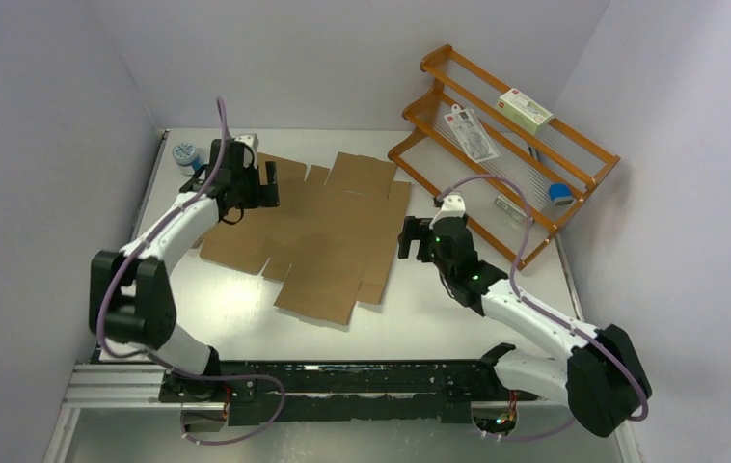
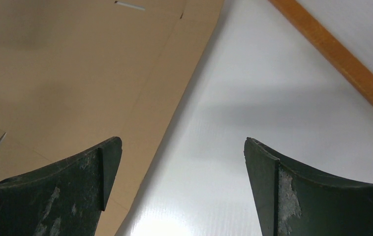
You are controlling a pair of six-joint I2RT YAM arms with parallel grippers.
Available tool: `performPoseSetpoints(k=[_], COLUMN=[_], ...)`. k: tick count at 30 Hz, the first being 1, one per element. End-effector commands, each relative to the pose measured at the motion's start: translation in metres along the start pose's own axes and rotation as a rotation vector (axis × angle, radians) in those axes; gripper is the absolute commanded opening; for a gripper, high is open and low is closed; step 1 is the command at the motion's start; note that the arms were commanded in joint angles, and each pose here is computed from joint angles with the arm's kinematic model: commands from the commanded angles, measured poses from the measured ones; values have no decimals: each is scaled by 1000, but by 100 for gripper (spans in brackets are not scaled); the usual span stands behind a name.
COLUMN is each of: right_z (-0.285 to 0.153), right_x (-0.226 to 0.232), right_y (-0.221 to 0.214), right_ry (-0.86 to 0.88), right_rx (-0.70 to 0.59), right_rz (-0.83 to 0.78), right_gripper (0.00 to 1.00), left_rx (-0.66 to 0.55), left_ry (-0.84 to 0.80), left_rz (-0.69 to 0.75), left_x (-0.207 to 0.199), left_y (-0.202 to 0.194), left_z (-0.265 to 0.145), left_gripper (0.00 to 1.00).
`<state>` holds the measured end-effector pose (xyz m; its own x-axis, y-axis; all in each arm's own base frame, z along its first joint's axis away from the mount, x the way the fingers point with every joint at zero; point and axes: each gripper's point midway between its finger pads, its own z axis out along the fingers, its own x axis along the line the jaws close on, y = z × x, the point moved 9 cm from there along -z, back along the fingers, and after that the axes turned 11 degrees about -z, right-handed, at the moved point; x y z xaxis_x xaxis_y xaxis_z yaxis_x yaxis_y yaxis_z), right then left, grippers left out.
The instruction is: Fold the paper box
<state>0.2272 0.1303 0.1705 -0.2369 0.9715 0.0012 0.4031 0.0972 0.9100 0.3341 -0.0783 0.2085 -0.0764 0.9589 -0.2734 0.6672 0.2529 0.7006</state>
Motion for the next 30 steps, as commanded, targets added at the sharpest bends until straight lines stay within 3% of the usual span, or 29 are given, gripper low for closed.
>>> performPoseSetpoints(k=[1, 5, 12, 20, 30], right_z=[14, 26, 39, 50, 59], right_x=[17, 33, 50, 60, 59], right_y=[-8, -18, -40, -59, -75], right_ry=[53, 72, 161, 202, 201], right_rx=[8, 71, 155, 207, 247], right_rz=[-21, -46, 55, 159, 209], right_gripper=[100, 100, 99, 79, 56], left_rx=[99, 201, 325, 447, 470], left_ry=[-19, -27, 11, 24, 14], left_rz=[-45, -14, -41, -53, -79], left_x=[8, 15, 44, 54, 53], left_y=[3, -2, -27, -54, -61], left_z=[30, 59, 93, 102, 84], left_gripper=[97, 97, 97, 97, 97])
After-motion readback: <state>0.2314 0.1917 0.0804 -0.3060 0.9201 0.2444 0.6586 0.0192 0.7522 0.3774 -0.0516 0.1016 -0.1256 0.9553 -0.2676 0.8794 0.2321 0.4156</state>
